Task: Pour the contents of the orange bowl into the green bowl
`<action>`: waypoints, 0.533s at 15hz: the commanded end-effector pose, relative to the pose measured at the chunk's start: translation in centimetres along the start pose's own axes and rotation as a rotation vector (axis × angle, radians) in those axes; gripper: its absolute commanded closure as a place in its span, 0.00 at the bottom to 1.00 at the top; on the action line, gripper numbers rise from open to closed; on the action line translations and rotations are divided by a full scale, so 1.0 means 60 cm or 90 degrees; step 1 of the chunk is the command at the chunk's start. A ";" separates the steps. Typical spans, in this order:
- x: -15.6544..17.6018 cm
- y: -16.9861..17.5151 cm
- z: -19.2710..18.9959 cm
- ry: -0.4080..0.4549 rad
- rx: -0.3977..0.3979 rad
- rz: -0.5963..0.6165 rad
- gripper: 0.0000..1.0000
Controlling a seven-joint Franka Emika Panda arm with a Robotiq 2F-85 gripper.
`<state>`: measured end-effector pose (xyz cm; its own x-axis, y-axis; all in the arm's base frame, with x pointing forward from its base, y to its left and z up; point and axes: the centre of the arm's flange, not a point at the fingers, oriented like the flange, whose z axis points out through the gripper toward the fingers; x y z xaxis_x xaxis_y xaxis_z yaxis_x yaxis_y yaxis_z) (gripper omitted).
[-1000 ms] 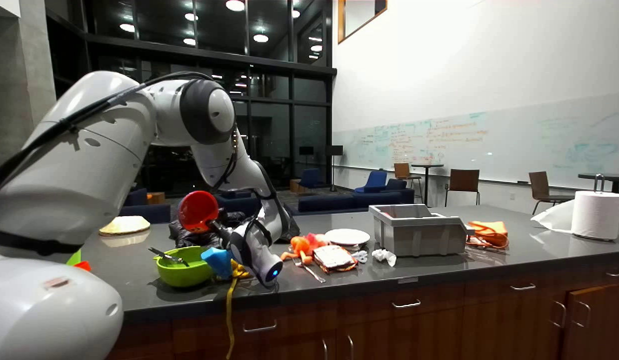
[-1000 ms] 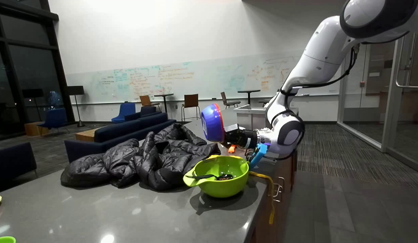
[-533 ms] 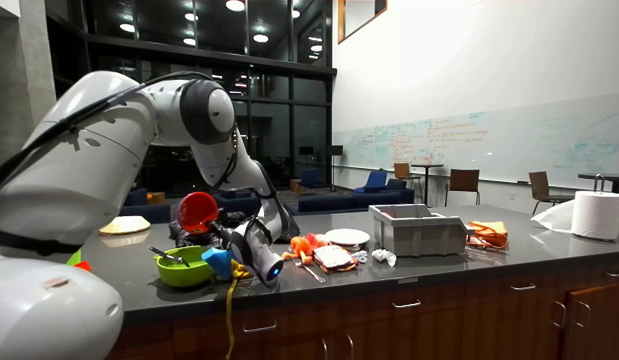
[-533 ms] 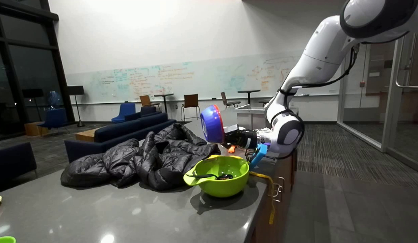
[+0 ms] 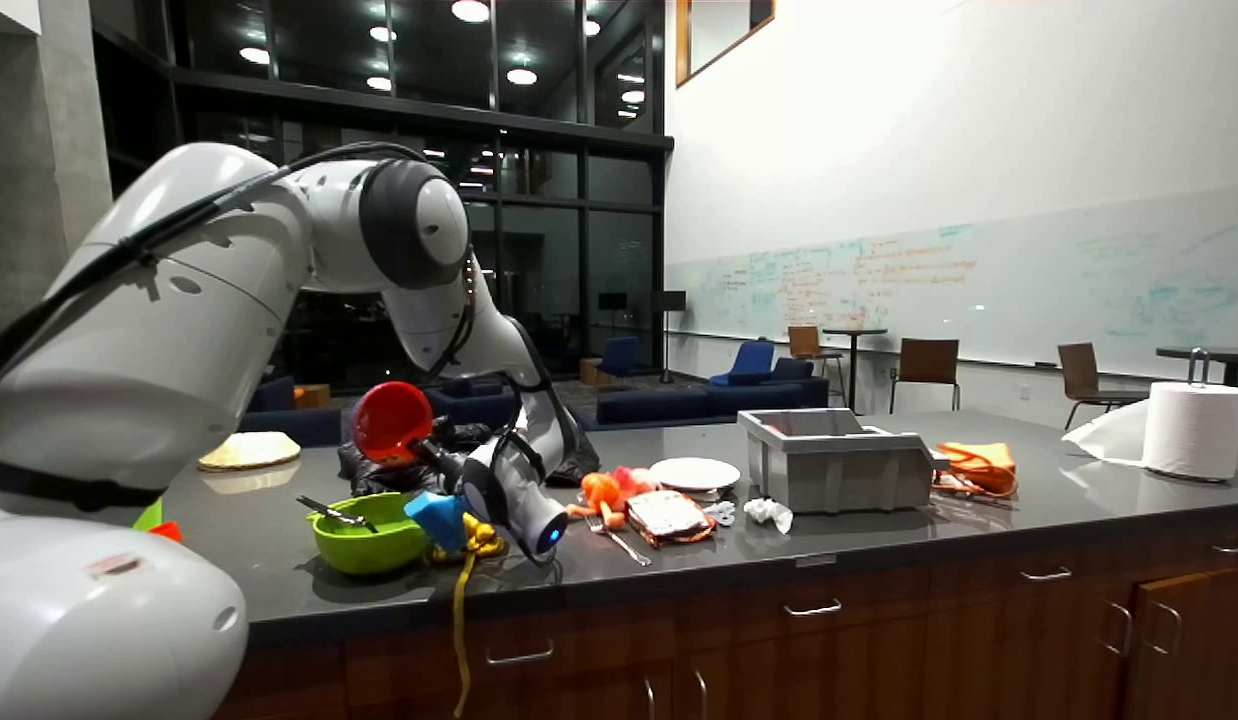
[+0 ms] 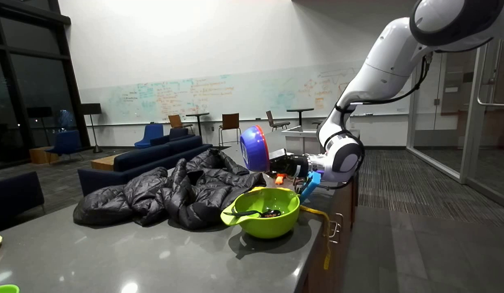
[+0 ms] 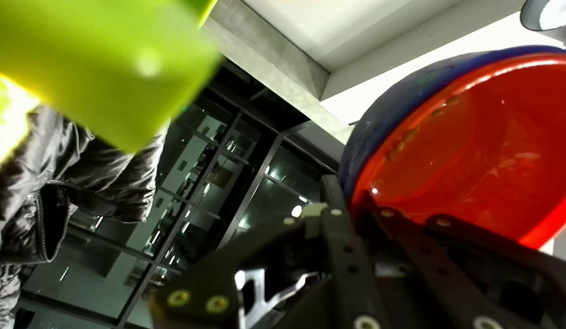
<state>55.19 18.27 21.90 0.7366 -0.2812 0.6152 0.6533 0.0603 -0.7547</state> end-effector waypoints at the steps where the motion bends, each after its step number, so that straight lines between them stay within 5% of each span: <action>1: 0.019 -0.010 0.007 -0.025 0.000 -0.004 0.98; 8: 0.025 -0.014 0.011 -0.051 -0.002 -0.016 0.98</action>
<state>55.70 18.41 22.47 0.7280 -0.2479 0.6392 0.6703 0.0613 -0.7396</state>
